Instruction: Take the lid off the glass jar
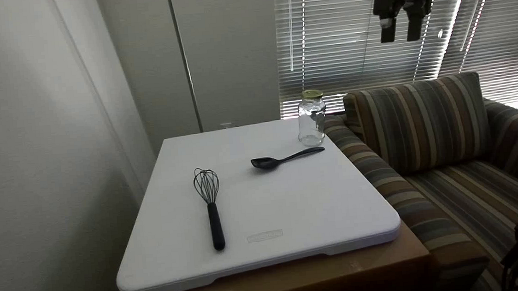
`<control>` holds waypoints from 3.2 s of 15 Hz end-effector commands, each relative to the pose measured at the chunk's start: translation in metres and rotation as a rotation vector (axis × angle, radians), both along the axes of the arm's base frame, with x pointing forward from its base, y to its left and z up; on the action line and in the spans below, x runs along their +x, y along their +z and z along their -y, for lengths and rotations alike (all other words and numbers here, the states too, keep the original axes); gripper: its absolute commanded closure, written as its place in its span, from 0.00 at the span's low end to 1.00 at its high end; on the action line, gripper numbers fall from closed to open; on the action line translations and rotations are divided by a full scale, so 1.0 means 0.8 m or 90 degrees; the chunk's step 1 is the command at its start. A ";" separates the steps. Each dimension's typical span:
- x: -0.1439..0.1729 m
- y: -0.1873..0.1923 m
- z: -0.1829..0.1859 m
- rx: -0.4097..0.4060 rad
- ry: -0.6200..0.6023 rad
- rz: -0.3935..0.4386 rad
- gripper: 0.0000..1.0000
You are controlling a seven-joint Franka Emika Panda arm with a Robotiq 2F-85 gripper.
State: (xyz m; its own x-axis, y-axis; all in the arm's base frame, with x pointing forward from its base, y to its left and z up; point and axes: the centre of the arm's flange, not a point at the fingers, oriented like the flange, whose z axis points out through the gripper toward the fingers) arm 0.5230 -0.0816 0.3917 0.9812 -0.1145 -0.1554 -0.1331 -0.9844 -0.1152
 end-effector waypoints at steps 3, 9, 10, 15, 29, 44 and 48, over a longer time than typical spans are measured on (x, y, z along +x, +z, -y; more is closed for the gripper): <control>0.083 -0.007 0.029 -0.016 0.032 -0.041 0.00; 0.066 -0.018 0.017 -0.018 0.016 -0.032 0.00; 0.074 -0.024 0.017 -0.021 0.023 -0.023 0.00; 0.133 -0.061 0.037 -0.016 0.038 -0.016 0.00; 0.197 -0.116 0.057 -0.018 0.088 -0.002 0.00; 0.303 -0.166 0.067 -0.022 0.128 0.054 0.00; 0.319 -0.179 0.076 -0.033 0.121 0.057 0.00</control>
State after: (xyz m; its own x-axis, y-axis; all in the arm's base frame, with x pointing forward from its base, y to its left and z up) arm 0.7534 -0.1281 0.2576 0.9964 0.0575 -0.0626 0.0530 -0.9960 -0.0713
